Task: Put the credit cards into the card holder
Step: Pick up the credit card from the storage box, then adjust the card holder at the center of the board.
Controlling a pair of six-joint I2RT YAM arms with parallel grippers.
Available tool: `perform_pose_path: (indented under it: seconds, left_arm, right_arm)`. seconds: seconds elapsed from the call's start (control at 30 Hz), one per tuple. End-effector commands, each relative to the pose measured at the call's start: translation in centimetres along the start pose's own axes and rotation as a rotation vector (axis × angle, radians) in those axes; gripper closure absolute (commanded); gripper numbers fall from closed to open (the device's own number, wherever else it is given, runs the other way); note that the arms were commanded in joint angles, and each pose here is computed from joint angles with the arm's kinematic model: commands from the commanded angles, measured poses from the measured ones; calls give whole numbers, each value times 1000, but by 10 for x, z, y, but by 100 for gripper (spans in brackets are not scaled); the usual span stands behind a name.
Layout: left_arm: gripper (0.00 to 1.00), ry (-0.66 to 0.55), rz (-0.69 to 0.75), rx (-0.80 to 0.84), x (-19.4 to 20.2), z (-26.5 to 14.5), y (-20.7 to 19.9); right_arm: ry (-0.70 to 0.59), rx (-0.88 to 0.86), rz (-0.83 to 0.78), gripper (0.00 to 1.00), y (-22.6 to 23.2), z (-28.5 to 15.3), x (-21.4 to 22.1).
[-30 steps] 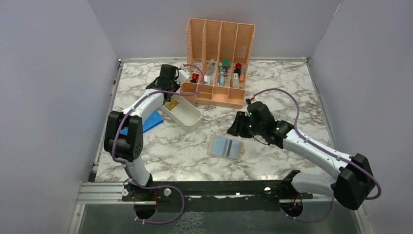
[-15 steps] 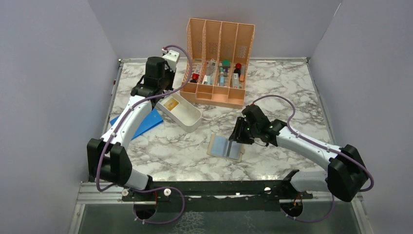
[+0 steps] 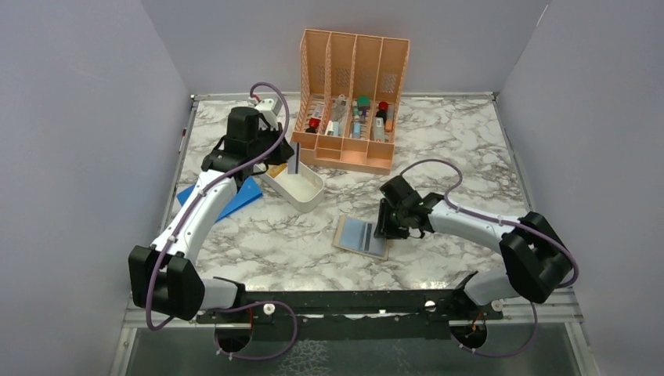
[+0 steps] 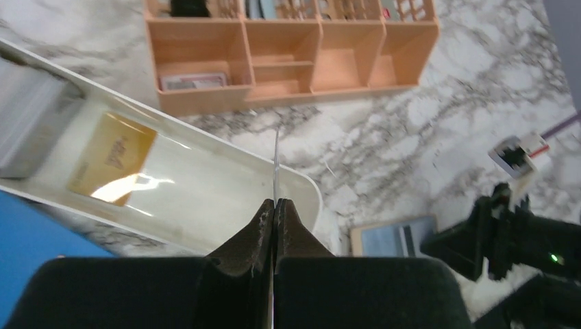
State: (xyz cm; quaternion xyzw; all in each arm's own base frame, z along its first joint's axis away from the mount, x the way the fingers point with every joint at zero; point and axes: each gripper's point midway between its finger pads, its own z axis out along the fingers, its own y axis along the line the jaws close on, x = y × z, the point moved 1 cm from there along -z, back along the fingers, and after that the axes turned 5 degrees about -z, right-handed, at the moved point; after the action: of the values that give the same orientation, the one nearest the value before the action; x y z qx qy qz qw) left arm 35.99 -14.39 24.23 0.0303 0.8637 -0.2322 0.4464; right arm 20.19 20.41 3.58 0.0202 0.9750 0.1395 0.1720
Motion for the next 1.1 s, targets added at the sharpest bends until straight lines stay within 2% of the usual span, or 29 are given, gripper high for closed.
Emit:
perform_pose_path:
  seconds: [0.0,0.37,0.47,0.53,0.63,0.7,0.93,1.07]
  left_arm:
    - [100,141,-93,315,39,-14,-47]
    - [100,235,-268,590,84,-32,-80]
    - [100,241,-305,596,90,-31,-79]
    - [100,236,-303,590,94,-30,-76]
    - [100,216,-272,516,99,-26,-64]
    - [100,205,-236,450,101,-24,-55]
    - [100,61,-81,175,88,-30,-11]
    - [100,-21,-30,89,78,-43,2]
  right_arm:
    - [-59,150,-114,56,-24,14,-15]
    - [-127,339,-166,56,-35,2,-52]
    - [-117,336,-123,55,-28,-10,-56]
    - [-112,259,-94,55,-13,-20,-55]
    - [-111,88,-78,53,16,-28,-50]
    - [-102,42,-56,53,27,-29,-45]
    - [-68,15,-70,53,67,-15,-21]
    - [-50,44,-116,53,81,-2,-9]
